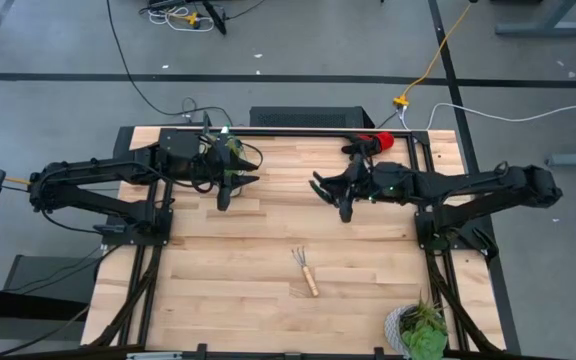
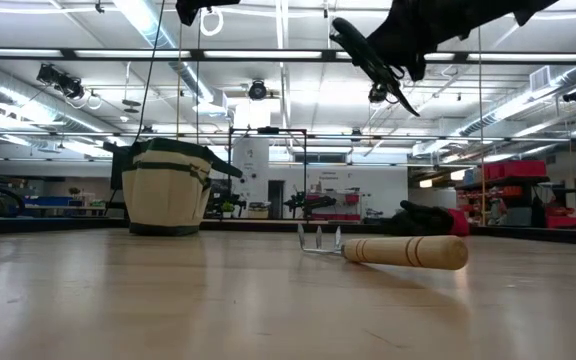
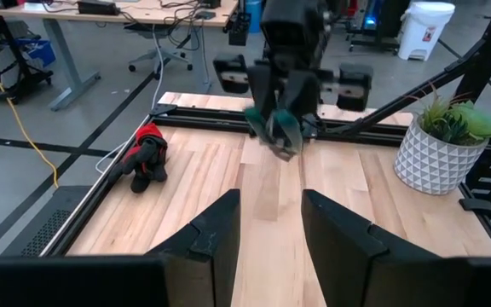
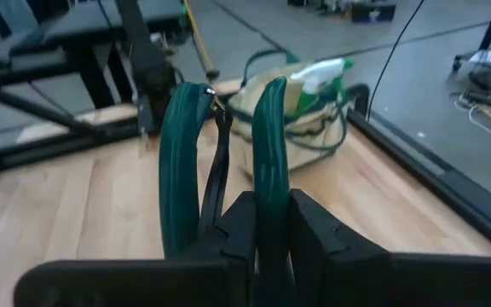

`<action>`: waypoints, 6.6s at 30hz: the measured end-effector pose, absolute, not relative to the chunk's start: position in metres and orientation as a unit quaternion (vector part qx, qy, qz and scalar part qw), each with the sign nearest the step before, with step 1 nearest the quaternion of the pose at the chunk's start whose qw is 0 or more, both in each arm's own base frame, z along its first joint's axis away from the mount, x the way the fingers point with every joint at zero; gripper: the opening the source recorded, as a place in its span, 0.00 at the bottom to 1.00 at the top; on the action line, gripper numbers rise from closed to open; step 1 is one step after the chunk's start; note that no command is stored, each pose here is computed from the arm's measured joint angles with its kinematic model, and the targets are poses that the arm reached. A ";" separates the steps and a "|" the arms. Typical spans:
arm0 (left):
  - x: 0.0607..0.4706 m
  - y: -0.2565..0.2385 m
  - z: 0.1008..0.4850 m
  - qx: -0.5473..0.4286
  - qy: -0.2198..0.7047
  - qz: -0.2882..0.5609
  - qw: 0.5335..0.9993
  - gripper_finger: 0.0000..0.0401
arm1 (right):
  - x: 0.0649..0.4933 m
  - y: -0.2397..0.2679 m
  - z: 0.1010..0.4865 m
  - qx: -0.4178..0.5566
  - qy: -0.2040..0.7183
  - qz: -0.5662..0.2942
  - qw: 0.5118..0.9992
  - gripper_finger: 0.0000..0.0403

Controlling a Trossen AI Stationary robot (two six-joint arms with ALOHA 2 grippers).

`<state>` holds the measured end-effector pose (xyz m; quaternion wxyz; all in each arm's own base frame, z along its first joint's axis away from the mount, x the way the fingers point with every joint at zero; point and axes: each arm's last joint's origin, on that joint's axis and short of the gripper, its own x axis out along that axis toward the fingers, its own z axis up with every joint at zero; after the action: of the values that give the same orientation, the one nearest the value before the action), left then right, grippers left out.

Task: Pick & Place Garden tools in Gardening bag
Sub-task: Put the dark green shears into the gardening bag

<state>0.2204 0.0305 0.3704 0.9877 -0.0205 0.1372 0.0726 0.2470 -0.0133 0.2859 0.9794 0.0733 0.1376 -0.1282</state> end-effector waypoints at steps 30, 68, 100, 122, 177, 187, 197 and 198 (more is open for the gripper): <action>0.221 0.030 0.371 -0.020 0.135 0.072 0.988 0.33 | 0.240 -0.039 0.389 0.061 0.009 -0.119 0.991 0.11; 0.238 0.038 0.403 -0.028 -0.067 0.157 0.985 0.33 | 0.237 -0.052 0.397 -0.018 -0.019 -0.286 0.958 0.11; 0.289 0.062 0.437 -0.020 -0.050 0.200 0.978 0.35 | 0.240 -0.054 0.396 -0.062 -0.009 -0.312 0.948 0.11; 0.305 0.065 0.434 -0.059 -0.041 0.189 0.979 0.61 | 0.240 -0.054 0.397 -0.066 -0.014 -0.321 0.945 0.11; 0.385 0.082 0.448 -0.061 -0.029 0.252 0.965 0.61 | 0.238 -0.056 0.402 -0.078 -0.031 -0.352 0.932 0.11; 0.396 0.081 0.439 -0.061 -0.031 0.245 0.967 0.61 | 0.238 -0.056 0.401 -0.078 -0.024 -0.360 0.929 0.11; 0.396 0.081 0.440 -0.062 -0.033 0.247 0.967 0.60 | 0.238 -0.056 0.401 -0.080 -0.023 -0.358 0.930 0.11; 0.396 0.081 0.440 -0.062 -0.034 0.247 0.967 0.60 | 0.238 -0.056 0.401 -0.081 -0.024 -0.353 0.932 0.11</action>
<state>0.3959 0.0814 0.4402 0.9666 -0.0618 -0.0342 0.2465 0.2380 -0.0558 0.4007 0.9320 -0.0812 -0.0237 -0.3525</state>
